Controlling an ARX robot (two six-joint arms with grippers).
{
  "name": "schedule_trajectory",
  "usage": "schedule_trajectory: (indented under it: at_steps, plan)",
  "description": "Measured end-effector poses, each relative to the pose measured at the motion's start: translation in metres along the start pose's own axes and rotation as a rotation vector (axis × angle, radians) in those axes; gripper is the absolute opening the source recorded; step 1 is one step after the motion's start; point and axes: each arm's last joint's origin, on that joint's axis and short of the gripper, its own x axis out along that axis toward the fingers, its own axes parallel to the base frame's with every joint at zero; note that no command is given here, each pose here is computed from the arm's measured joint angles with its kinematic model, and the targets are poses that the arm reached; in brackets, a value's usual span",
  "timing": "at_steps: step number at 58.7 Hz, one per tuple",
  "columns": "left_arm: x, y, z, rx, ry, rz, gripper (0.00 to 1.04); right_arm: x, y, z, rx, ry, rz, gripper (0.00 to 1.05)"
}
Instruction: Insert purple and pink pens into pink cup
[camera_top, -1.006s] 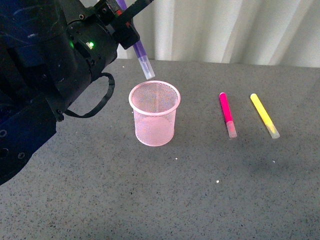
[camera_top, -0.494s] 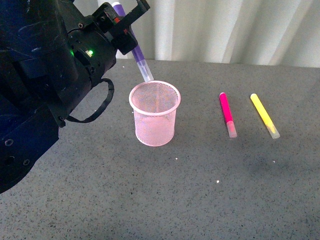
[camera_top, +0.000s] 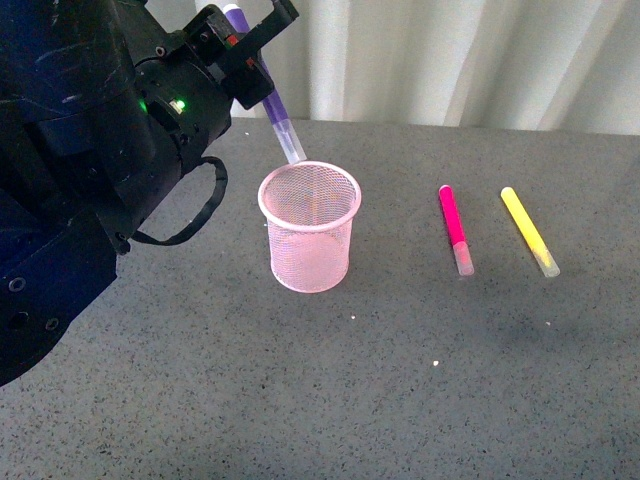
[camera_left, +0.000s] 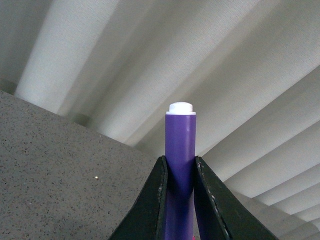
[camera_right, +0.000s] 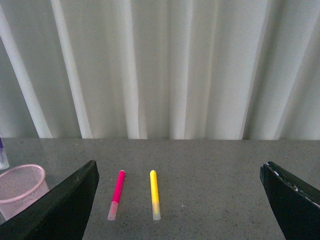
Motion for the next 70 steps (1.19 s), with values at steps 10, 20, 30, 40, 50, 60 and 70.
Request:
schedule_trajectory:
  at_steps: [10,20,30,40,50,60,70]
  plan:
    - [0.000,0.000,0.000,-0.002,0.000,0.000,0.30,0.000,0.000,0.000,0.000,0.000,0.000,0.98]
    - [0.000,0.000,0.000,-0.002,0.000,0.000,0.61,0.000,0.000,0.000,0.000,0.000,0.000,0.98]
    - [0.000,0.000,0.000,-0.002,0.001,0.000,0.93,0.000,0.000,0.000,0.000,0.000,0.000,0.98]
    - [-0.003,0.004,-0.001,0.005,0.021,-0.003,0.98,0.000,0.000,0.000,0.000,0.000,0.000,0.98]
    - [-0.016,0.024,0.028,0.077,0.095,0.029,0.98,0.000,0.000,0.000,0.000,0.000,0.000,0.98]
    - [-0.017,0.021,0.064,0.086,0.103,0.062,0.98,0.000,0.000,0.000,0.000,0.000,0.000,0.98]
    - [-0.031,0.013,0.088,0.140,0.306,0.060,0.98,0.000,0.000,0.000,0.000,0.000,0.000,0.98]
